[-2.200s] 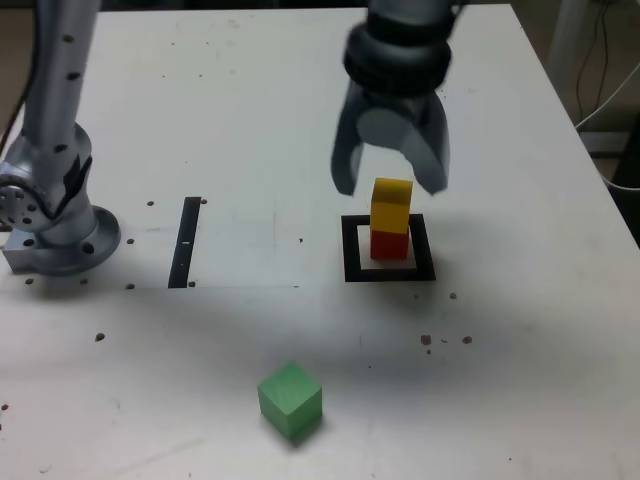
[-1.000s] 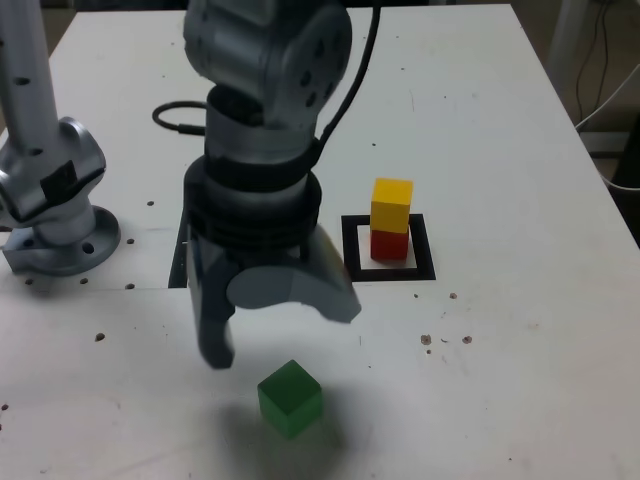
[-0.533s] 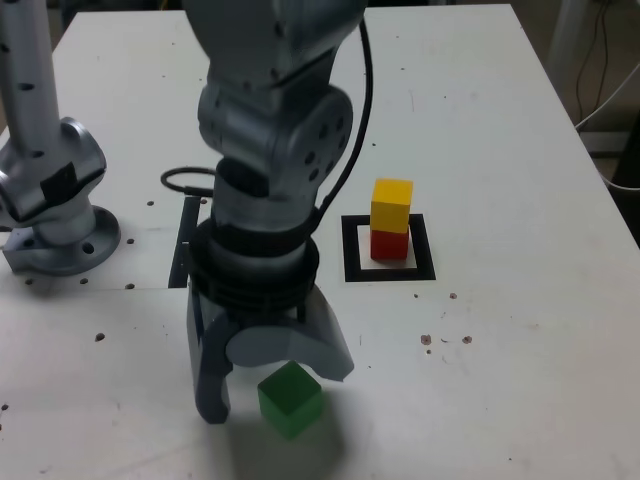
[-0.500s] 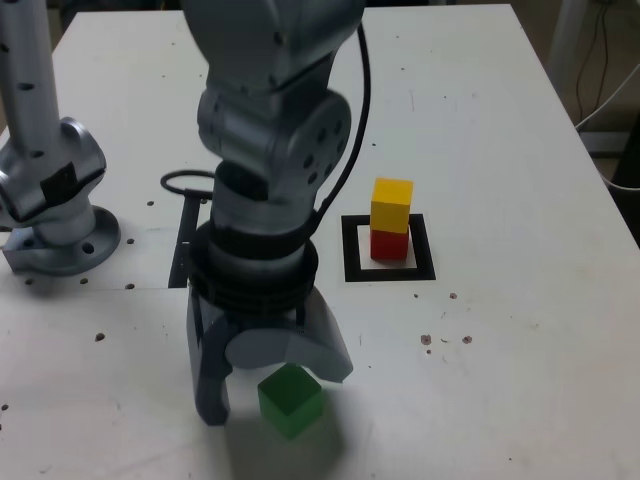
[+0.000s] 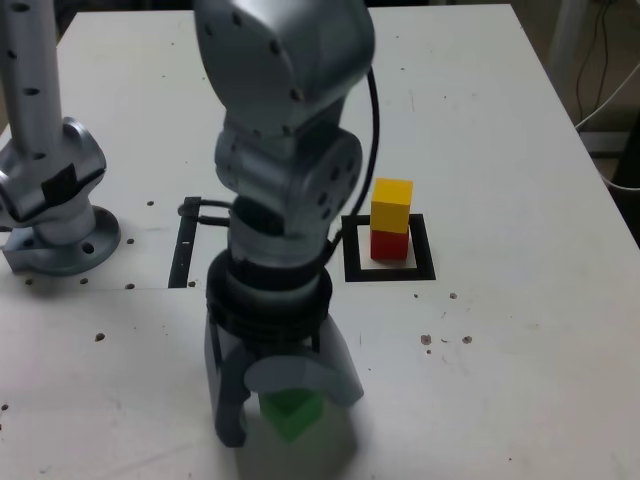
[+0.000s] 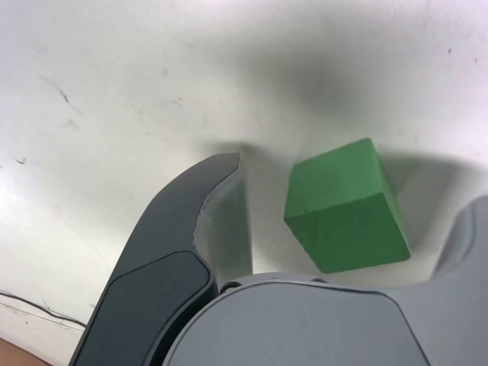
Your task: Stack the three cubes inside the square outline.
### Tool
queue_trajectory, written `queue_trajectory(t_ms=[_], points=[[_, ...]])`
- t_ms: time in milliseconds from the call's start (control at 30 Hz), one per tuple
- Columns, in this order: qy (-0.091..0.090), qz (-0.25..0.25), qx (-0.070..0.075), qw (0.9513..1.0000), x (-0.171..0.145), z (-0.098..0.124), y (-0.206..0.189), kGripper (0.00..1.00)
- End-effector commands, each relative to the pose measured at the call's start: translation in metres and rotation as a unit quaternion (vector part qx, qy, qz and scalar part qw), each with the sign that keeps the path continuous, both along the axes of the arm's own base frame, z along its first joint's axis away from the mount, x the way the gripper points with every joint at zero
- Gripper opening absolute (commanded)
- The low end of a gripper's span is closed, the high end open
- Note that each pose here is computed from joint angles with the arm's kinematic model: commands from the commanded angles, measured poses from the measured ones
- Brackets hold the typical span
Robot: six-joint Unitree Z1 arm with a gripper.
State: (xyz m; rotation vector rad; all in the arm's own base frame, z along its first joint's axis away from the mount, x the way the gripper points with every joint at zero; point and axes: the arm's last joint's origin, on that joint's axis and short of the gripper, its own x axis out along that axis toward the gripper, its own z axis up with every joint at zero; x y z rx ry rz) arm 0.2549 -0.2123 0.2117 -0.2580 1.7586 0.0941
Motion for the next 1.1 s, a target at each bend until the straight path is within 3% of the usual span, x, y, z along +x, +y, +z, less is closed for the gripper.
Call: queue_trajectory(t_ms=[0, 300, 600, 867, 1067], points=[[0.001, 0.001, 0.000, 1.0000, 0.002, -0.004, -0.002, 0.83], [-0.007, 0.005, 0.007, 0.9999, 0.005, -0.007, -0.003, 0.61], [-0.024, 0.008, 0.020, 0.9995, 0.009, -0.008, 0.000, 0.58], [-0.027, 0.007, 0.025, 0.9993, 0.008, -0.006, 0.002, 0.30], [-0.037, 0.000, 0.021, 0.9991, 0.006, 0.003, 0.005, 0.22]])
